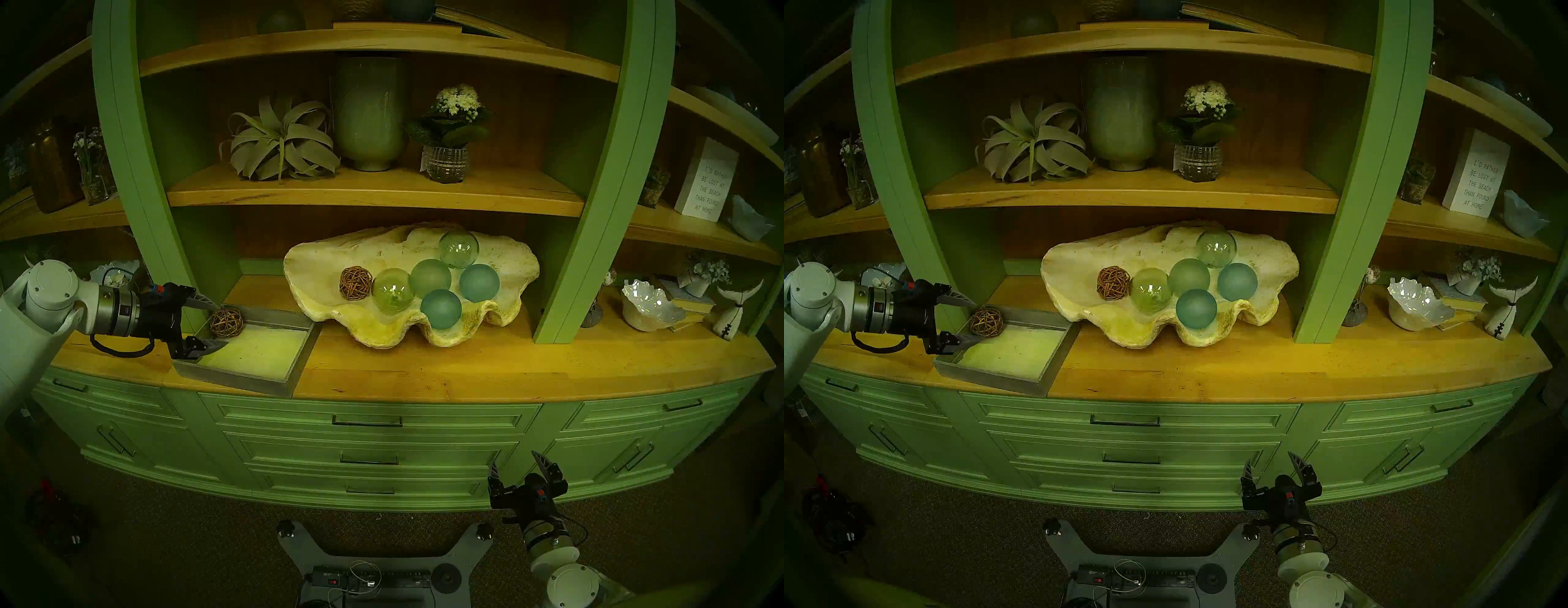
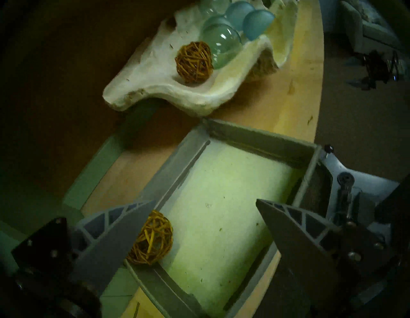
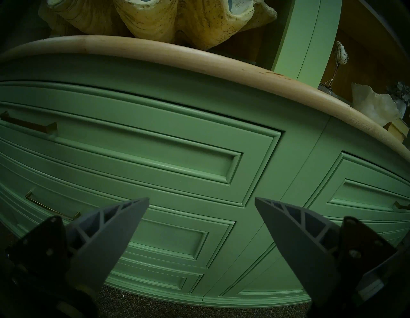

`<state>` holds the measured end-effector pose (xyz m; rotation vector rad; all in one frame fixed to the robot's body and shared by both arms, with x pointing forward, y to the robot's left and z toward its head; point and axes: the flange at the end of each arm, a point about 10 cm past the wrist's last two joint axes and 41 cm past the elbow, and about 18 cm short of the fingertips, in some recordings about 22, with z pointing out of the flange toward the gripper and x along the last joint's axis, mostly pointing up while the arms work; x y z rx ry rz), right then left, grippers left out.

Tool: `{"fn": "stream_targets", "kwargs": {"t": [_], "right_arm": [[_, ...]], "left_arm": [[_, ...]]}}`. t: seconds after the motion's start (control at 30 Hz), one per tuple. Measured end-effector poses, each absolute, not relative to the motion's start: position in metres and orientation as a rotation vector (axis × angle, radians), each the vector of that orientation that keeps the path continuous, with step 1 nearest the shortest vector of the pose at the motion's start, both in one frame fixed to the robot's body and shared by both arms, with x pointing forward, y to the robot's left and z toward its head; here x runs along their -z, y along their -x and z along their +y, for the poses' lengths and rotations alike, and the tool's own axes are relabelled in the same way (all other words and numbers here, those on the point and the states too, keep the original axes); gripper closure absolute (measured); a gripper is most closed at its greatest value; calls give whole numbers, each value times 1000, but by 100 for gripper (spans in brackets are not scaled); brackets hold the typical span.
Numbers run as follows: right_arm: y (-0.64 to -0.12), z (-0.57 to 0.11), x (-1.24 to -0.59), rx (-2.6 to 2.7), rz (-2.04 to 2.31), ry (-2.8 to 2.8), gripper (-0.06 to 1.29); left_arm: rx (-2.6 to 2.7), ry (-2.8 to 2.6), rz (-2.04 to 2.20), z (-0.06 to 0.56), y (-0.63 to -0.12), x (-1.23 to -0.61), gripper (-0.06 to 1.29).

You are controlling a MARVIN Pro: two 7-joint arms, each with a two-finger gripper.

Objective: Put wooden balls into bowl

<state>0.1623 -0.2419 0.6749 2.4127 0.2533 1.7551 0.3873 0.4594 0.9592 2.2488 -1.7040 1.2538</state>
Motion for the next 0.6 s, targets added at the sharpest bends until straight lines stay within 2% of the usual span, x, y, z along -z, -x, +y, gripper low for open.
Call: {"fn": "stream_targets", "kwargs": {"t": [0.33, 0.6], "right_arm": [[-162, -242, -675, -1755, 253, -2413, -1], [-162, -242, -675, -1756, 253, -2413, -1]], "left_arm": [[-1271, -2247, -2134, 479, -390, -948, 2], [-1353, -2176, -2270, 478, -395, -949, 2]]}}
